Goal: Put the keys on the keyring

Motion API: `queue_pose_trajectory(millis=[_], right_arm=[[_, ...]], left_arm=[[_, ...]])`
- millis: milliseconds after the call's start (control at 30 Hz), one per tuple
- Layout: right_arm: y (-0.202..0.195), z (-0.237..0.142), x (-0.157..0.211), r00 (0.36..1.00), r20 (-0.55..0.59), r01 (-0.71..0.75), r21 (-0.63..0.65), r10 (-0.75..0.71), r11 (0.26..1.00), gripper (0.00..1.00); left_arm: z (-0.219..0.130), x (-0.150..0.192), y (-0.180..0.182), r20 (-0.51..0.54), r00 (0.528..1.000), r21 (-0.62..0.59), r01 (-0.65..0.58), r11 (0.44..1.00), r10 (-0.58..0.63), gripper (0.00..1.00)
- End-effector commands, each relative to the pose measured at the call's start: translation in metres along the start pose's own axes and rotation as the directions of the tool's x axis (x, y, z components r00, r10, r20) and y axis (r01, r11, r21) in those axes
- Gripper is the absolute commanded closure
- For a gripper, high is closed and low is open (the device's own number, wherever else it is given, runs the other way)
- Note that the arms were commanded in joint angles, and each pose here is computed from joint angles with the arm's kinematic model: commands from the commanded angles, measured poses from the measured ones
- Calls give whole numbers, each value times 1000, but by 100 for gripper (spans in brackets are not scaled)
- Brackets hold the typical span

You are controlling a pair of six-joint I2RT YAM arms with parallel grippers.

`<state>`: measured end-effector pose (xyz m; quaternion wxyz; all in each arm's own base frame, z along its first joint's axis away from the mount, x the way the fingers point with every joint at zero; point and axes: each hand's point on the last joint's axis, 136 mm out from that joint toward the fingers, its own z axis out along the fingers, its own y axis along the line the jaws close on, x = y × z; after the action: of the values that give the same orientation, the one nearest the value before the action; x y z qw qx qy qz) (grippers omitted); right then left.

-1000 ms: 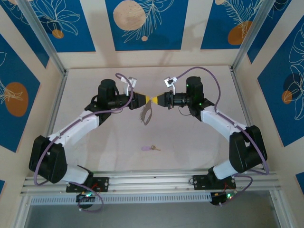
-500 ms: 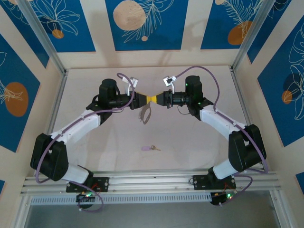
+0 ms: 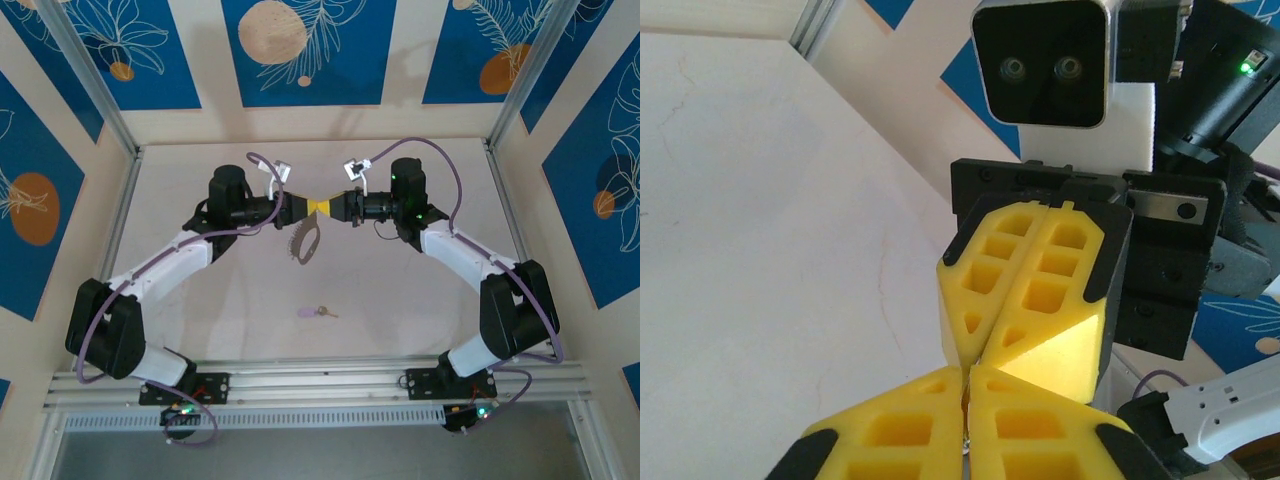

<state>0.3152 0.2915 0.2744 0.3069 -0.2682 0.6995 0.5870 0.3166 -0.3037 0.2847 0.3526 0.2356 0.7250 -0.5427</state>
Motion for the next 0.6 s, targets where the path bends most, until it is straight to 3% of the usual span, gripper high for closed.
queue_pose_trajectory(millis=[0, 400, 567], right_arm=[[2, 4, -8, 1000, 10, 11, -5, -11, 1000, 100], [-1, 6, -13, 1000, 26, -14, -14, 14, 1000, 98], [-5, -1, -21, 998, 62, -27, 11, 26, 1000, 68]], left_arm=[[3, 1, -33, -11, 998, 135, -59, 989, 61, 96], [8, 8, -27, -15, 994, 110, -109, 988, 111, 100], [9, 4, -16, 13, 992, 48, -128, 991, 128, 100]])
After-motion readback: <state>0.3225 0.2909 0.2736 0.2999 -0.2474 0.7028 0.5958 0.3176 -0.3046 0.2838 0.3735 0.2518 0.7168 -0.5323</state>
